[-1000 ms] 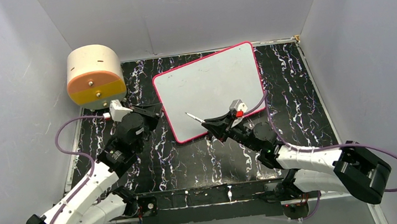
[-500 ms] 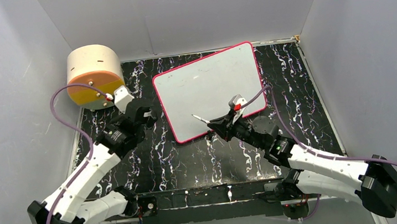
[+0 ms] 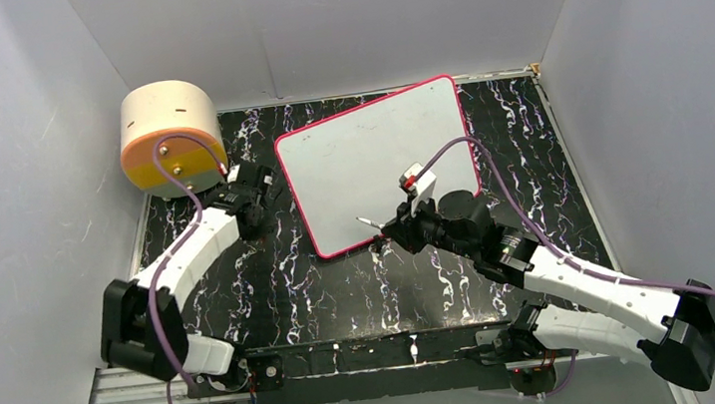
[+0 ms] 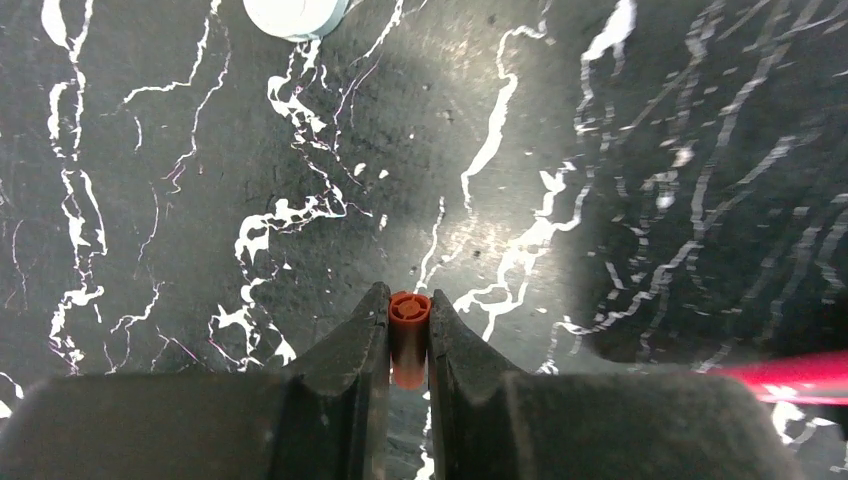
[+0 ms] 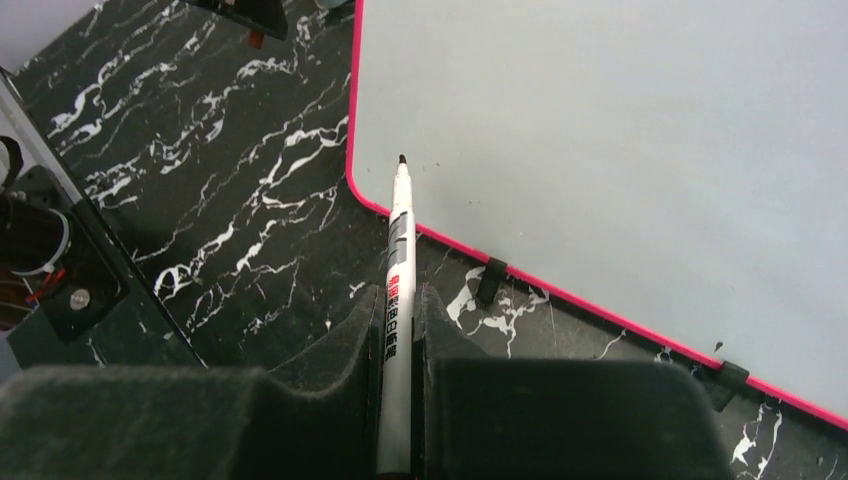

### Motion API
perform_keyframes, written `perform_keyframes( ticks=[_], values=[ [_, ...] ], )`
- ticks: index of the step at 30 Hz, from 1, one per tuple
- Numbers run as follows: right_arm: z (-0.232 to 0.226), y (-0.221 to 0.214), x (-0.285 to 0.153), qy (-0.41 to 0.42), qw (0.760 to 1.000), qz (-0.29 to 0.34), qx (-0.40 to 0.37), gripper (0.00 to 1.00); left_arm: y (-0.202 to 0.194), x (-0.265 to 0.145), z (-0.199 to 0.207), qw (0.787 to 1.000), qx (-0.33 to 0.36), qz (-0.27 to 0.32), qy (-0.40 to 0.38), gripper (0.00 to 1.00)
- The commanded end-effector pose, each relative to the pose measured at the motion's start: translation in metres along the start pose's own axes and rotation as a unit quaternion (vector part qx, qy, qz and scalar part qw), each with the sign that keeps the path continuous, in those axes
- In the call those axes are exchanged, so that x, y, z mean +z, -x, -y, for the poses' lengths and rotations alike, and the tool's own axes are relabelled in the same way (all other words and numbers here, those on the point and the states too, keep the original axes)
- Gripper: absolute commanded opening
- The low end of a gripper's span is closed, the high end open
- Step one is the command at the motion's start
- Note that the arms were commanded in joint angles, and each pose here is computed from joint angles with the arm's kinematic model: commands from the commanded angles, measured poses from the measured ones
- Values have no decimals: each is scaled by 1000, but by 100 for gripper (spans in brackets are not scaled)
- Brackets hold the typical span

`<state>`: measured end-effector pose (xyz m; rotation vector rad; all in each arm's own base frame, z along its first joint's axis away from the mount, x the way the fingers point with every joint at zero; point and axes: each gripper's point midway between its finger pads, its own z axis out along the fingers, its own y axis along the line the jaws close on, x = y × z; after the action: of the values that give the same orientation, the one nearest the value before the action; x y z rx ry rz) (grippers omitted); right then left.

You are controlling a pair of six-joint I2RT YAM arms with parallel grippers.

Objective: Write a sentence on the whiteboard
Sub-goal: Place the pen cap at the center of the board.

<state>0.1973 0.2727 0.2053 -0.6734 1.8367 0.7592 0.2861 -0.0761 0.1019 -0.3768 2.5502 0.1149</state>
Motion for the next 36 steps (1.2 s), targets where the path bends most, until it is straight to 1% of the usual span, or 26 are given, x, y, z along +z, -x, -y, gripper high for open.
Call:
perform_keyframes(
  ticks=[1,5,10,17,18,20,22,25,29,31,36],
  values=[
    [-2,6,-5,3,1000,-2,-1,0,-15,20,-7,997,50,-63,0,0],
    [1,6,-6,-5,1000,5,-1,0,-14,41,-9,995,56,-81,7,0],
    [8,12,-8,-23,1000,12,-9,0,-23,69,-5,992,64,-108,7,0],
    [15,14,-5,-44,999,8,-10,0,-32,82,-7,990,70,-124,12,0],
    [15,15,-5,-45,999,8,-10,0,-33,81,-8,990,70,-125,13,2],
    [15,16,-4,-45,999,9,-10,0,-35,80,-10,990,68,-125,13,9],
    [15,18,-3,-48,999,7,-11,0,-35,78,-12,990,66,-122,13,13],
    [17,19,-2,-52,999,3,-15,0,-31,72,-15,992,62,-109,17,17],
    [19,18,-2,-61,998,-8,-17,0,-24,65,-19,994,63,-93,20,18],
    [21,19,-4,-66,998,-13,-18,0,-19,60,-20,994,61,-83,21,22],
    [22,25,-8,-74,997,-22,-20,0,2,44,-22,998,51,-40,13,29]
  ],
)
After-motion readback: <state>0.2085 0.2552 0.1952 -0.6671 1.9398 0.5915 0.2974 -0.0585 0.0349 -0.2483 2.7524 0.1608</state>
